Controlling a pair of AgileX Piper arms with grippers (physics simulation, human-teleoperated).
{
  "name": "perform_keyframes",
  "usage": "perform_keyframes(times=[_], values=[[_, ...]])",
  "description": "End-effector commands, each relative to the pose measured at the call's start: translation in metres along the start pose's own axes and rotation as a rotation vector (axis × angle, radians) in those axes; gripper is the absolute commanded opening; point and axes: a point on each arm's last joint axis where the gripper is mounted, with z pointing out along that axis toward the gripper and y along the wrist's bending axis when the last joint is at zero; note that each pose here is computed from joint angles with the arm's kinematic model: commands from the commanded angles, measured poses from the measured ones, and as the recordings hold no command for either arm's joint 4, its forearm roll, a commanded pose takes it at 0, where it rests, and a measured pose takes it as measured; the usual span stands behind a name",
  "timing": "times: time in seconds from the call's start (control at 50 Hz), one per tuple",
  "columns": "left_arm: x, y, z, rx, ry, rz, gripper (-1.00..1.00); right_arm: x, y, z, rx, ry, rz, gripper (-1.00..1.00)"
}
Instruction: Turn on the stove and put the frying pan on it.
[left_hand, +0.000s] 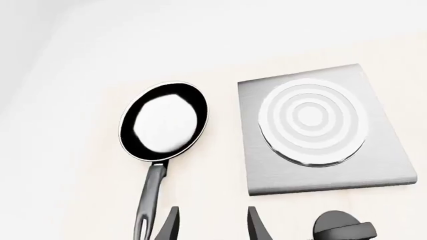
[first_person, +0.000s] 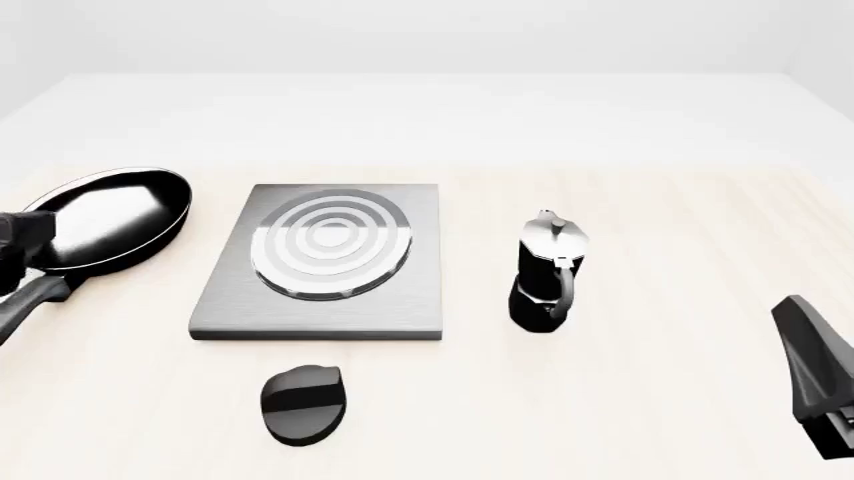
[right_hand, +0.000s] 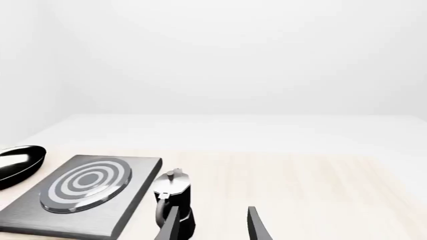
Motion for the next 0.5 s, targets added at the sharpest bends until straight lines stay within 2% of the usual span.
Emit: perform_keyframes(times=[0.02,0.26,0.5], values=[[-0.007,0.022,0.016,-0.108,0.066,0.005,1.00,-0.001,0.001,0.000,-0.010,-0.003,0.004,1.00],[0.001,0.049,0.054,-0.194,0.153,-0.014,1.00,-0.001,0.001,0.000,-0.014,-0.002,0.005,1.00],[0.013,0.065,0.069,-0.234,0.225,-0.004,1.00,-0.001,0.001,0.000,-0.016,0.000,0.002,1.00]])
